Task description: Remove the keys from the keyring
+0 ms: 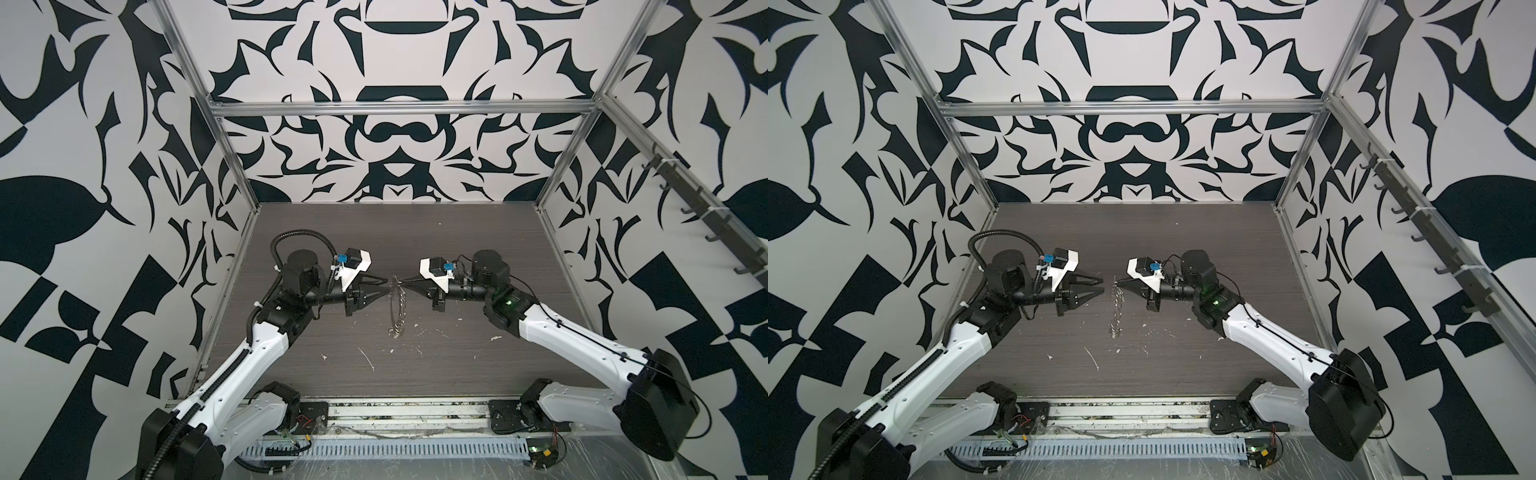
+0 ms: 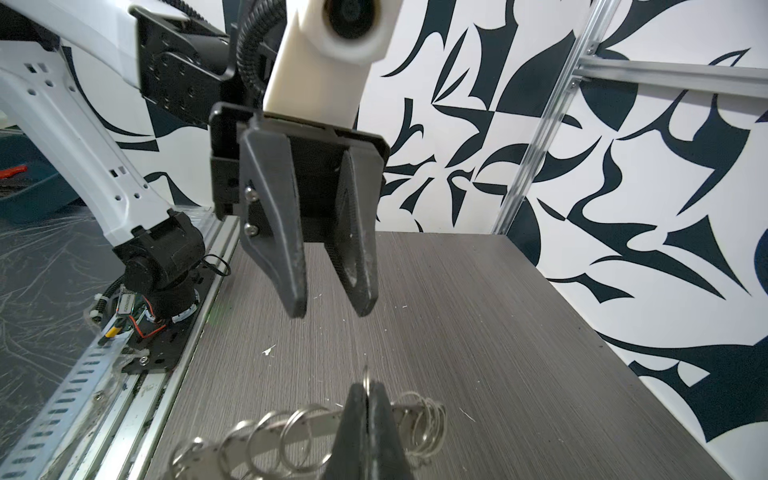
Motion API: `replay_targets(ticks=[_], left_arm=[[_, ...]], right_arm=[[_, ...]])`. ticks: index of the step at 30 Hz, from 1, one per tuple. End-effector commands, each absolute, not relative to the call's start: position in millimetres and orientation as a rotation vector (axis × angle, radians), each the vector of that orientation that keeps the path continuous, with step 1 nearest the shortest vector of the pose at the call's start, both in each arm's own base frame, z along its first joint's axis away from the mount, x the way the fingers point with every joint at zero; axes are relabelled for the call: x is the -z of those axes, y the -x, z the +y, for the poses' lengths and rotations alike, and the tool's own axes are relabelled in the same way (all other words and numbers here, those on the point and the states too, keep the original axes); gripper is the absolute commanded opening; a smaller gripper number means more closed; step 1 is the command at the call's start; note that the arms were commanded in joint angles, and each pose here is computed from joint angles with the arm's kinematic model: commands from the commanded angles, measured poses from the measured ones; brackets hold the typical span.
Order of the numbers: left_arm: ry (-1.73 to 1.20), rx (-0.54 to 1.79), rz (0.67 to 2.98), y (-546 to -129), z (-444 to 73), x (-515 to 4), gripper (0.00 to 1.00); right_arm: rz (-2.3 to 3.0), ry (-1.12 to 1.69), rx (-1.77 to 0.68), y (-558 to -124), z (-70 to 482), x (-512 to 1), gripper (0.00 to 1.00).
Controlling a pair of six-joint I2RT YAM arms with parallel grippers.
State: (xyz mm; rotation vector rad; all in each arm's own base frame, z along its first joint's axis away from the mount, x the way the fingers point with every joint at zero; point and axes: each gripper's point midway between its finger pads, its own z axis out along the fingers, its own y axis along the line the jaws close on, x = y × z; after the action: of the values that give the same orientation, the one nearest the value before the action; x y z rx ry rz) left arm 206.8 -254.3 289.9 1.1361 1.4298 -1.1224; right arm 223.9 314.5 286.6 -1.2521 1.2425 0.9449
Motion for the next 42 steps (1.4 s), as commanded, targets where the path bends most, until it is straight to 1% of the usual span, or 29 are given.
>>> replay_targets(ticks=[1,11,33,38,40,42], left_arm=[[-1.187,1.135,1.359,-201,-257,-303,0.30],[-1.188,1.145,1.350,-208,-261,-305,0.29],[-1.208,1.204,1.318,-208,-276,-311,0.20],[-1.210,1.207,1.322,-208,-278,-310,0.15],[-1.208,1.202,1.324,-209,-278,-310,0.09],[-1.206,1.199,1.328,-209,-278,-310,0.00]], right_arm=[[1.096,1.234,-0.956,-214,311,-324,0.00],[1.074,1.225,-1.000,-212,312,-330,0.00],[1.075,1.208,-1.064,-210,315,-328,0.00],[1.075,1.212,-1.069,-208,314,-328,0.00],[1.081,1.213,-1.074,-207,314,-327,0.00],[1.083,1.214,-1.073,-206,313,-325,0.00]])
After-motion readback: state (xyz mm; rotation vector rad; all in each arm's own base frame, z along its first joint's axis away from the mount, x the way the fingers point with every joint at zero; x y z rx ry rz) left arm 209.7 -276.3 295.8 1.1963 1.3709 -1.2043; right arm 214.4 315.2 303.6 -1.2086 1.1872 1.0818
